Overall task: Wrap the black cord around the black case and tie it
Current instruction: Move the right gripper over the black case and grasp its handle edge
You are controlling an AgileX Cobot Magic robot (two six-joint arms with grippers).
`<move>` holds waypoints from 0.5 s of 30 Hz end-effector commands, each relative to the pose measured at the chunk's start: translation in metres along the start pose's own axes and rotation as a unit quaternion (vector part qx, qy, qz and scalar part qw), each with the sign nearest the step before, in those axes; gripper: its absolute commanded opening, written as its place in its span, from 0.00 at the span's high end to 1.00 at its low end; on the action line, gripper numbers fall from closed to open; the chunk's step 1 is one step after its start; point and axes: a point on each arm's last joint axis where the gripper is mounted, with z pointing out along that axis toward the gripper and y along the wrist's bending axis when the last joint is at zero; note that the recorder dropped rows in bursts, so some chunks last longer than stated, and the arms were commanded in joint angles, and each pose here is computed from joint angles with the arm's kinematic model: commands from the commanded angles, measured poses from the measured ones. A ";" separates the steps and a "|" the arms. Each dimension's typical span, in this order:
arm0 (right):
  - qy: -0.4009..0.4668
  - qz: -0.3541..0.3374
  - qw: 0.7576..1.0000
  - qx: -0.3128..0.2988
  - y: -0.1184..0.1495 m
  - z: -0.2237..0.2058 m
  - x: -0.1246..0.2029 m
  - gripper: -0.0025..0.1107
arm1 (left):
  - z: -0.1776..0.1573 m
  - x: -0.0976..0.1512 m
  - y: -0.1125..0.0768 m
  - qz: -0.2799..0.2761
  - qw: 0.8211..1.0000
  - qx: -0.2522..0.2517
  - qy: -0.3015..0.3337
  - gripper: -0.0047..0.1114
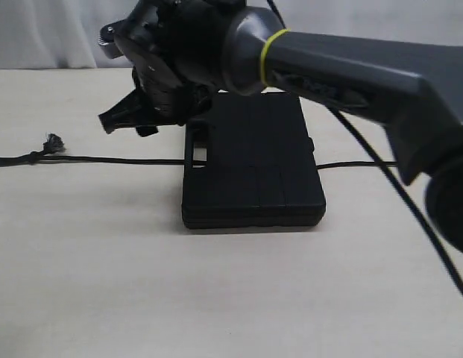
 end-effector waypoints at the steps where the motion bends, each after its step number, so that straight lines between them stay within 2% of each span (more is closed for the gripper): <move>1: 0.019 0.002 1.000 -0.005 0.005 0.021 -0.009 0.49 | 0.000 0.000 0.000 -0.005 1.000 0.003 -0.005 0.96; 5: 0.043 0.002 0.999 0.027 0.006 0.043 -0.004 0.49 | 0.000 0.000 0.000 -0.005 1.000 0.003 -0.005 0.96; 15: 0.048 0.037 0.998 0.035 -0.005 0.079 0.000 0.49 | 0.000 0.000 0.000 -0.005 1.000 0.003 -0.005 0.96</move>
